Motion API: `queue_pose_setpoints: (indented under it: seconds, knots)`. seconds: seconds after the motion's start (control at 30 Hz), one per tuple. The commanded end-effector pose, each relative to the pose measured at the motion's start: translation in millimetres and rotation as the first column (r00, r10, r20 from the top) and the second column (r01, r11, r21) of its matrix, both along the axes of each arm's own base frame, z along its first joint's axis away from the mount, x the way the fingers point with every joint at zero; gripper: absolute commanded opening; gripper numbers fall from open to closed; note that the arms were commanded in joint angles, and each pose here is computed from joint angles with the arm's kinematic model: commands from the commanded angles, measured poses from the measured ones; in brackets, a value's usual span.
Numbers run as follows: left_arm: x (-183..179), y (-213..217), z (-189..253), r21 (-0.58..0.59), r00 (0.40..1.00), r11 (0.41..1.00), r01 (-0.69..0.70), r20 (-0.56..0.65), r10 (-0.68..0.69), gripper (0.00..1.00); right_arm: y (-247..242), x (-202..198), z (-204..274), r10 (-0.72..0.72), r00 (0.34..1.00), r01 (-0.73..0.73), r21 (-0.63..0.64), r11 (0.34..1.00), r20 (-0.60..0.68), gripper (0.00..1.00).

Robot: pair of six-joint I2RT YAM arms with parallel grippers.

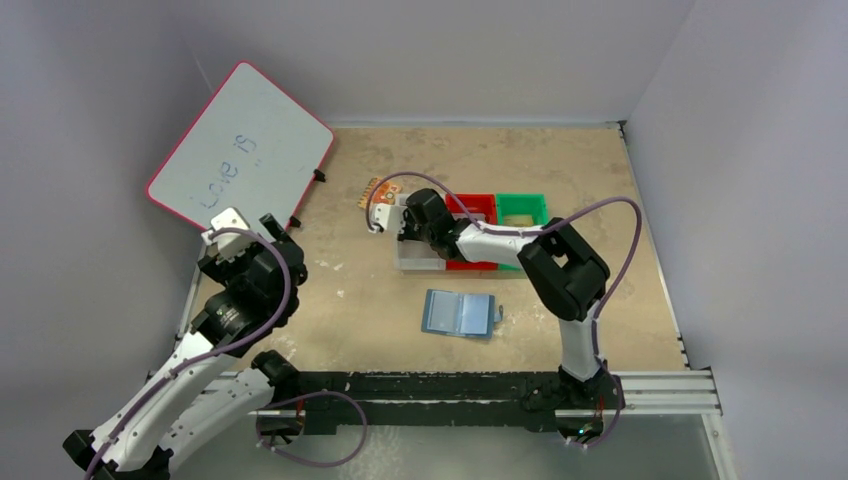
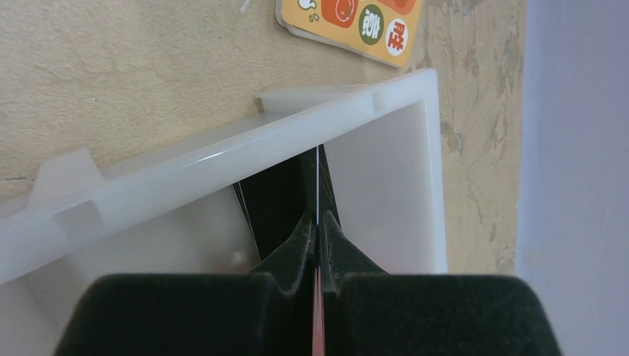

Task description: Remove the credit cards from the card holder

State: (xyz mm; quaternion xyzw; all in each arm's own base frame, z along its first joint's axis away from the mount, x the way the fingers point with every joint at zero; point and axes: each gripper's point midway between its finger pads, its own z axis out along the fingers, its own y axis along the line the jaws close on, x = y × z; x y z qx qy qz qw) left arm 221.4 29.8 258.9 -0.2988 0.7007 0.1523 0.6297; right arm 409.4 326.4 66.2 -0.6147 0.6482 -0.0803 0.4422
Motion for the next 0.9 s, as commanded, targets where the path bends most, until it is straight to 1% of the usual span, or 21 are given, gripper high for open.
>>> queue_pose_setpoints:
  seconds: [0.0, 0.1, 0.17, 0.33, 0.47, 0.53, 0.57, 0.7, 0.73, 0.77, 0.87]
  knots:
    - [-1.4, 4.6, 16.2, -0.03, 0.998, 0.999, -0.031, 0.053, 0.033, 0.9, 5.6, 23.3, 32.2, -0.007, 0.995, 0.004, 0.029, 1.0, 0.102, 0.02]
    - [0.3, 2.7, 15.3, -0.026, 0.999, 0.999, -0.024, 0.046, 0.025, 0.9, 5.1, 23.5, 30.1, -0.001, 0.995, -0.001, 0.022, 1.0, 0.1, 0.06]
    - [1.0, 2.4, 14.7, -0.021, 0.999, 0.999, -0.024, 0.04, 0.025, 0.9, 4.5, 22.4, 27.0, 0.003, 0.996, -0.004, 0.014, 1.0, 0.093, 0.11]
    - [1.5, 2.0, 14.2, -0.018, 0.999, 1.0, -0.024, 0.037, 0.024, 0.9, 4.6, 19.5, 19.7, 0.015, 0.998, -0.016, 0.003, 1.0, 0.067, 0.17]
    - [1.1, 2.3, 14.5, -0.02, 0.999, 0.999, -0.024, 0.039, 0.025, 0.9, 4.8, 19.4, 19.6, 0.017, 0.998, -0.017, 0.0, 1.0, 0.054, 0.2]
    - [1.0, 2.3, 13.9, -0.019, 0.999, 1.0, -0.024, 0.038, 0.025, 0.9, 7.1, 15.7, 20.7, 0.034, 0.999, -0.034, 0.006, 0.999, 0.035, 0.27]
    - [0.8, 2.4, 14.3, -0.02, 0.999, 0.999, -0.025, 0.039, 0.025, 0.9, 6.4, 14.5, 20.5, 0.04, 0.999, -0.04, 0.002, 0.999, 0.029, 0.28]
    - [1.4, 1.8, 14.0, -0.02, 0.999, 1.0, -0.022, 0.037, 0.023, 0.9, 2.6, 12.9, 19.1, 0.045, 0.999, -0.045, -0.008, 0.999, 0.01, 0.31]
    - [1.9, 1.1, 13.9, -0.02, 0.999, 1.0, -0.019, 0.036, 0.02, 0.9, 2.5, 12.0, 18.3, 0.051, 0.999, -0.051, -0.01, 0.999, 0.002, 0.35]
    - [2.1, 1.1, 13.3, -0.017, 0.999, 1.0, -0.02, 0.033, 0.021, 0.9, 2.5, 11.5, 18.1, 0.054, 0.999, -0.054, -0.009, 0.999, -0.002, 0.36]
    - [2.7, 0.6, 12.7, -0.015, 0.999, 1.0, -0.019, 0.029, 0.019, 0.9, 1.1, 10.9, 14.9, 0.053, 0.998, -0.053, -0.015, 0.998, -0.018, 0.37]
